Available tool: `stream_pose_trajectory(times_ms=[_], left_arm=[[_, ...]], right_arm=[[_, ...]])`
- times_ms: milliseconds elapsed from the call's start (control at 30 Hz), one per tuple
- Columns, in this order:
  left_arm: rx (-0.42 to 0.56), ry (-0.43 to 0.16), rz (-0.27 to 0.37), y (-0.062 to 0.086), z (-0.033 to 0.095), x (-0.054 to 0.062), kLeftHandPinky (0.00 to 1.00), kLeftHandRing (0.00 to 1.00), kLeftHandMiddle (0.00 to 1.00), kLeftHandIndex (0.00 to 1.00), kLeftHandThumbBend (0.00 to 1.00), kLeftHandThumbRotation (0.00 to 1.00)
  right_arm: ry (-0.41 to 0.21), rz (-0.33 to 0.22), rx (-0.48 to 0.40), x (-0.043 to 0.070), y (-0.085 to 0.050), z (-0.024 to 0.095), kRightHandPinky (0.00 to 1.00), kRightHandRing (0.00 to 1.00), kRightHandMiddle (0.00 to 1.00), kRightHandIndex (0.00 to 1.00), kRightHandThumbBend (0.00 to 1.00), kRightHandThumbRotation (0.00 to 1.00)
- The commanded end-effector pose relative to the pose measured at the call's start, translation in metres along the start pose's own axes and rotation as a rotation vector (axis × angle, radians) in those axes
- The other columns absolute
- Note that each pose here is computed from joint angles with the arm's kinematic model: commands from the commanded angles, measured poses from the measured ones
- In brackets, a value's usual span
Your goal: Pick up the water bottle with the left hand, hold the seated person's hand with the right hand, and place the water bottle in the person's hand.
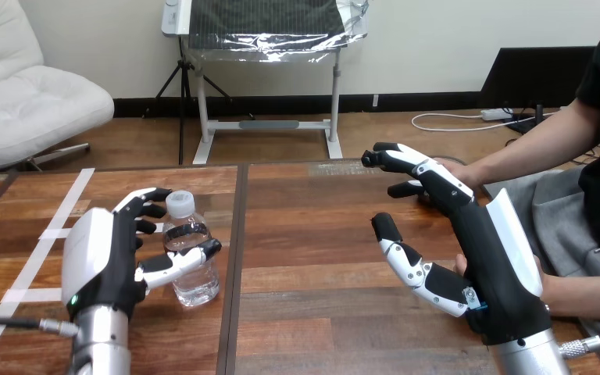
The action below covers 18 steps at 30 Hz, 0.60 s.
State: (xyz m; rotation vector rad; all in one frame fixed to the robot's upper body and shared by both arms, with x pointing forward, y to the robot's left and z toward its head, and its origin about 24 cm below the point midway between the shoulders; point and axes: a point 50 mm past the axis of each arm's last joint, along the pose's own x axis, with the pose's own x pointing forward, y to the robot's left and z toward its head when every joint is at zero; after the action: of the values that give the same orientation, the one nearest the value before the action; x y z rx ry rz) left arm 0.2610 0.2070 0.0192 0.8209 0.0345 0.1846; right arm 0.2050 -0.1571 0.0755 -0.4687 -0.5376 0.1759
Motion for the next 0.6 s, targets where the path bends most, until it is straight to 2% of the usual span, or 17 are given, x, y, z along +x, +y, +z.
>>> stream_pose_trajectory(times_ms=[0,233,567], left_arm=[[0.045,-0.074,0.016,0.01,0.021,0.025,0.62,0.69,0.72,0.75,0.9,0.35],[0.111,-0.068,-0.021,0.009,0.022,0.034,0.61,0.69,0.72,0.76,0.89,0.35],[0.143,-0.06,-0.032,0.007,0.022,0.046,0.59,0.66,0.71,0.76,0.91,0.35]], right_arm=[[-0.087,-0.014,-0.002,0.018,-0.005,0.011,0.69,0.82,0.86,0.77,0.27,0.13],[-0.09,-0.013,-0.001,0.017,-0.005,0.01,0.7,0.81,0.86,0.77,0.27,0.12],[-0.088,-0.014,-0.005,0.018,-0.005,0.01,0.7,0.82,0.85,0.76,0.27,0.11]])
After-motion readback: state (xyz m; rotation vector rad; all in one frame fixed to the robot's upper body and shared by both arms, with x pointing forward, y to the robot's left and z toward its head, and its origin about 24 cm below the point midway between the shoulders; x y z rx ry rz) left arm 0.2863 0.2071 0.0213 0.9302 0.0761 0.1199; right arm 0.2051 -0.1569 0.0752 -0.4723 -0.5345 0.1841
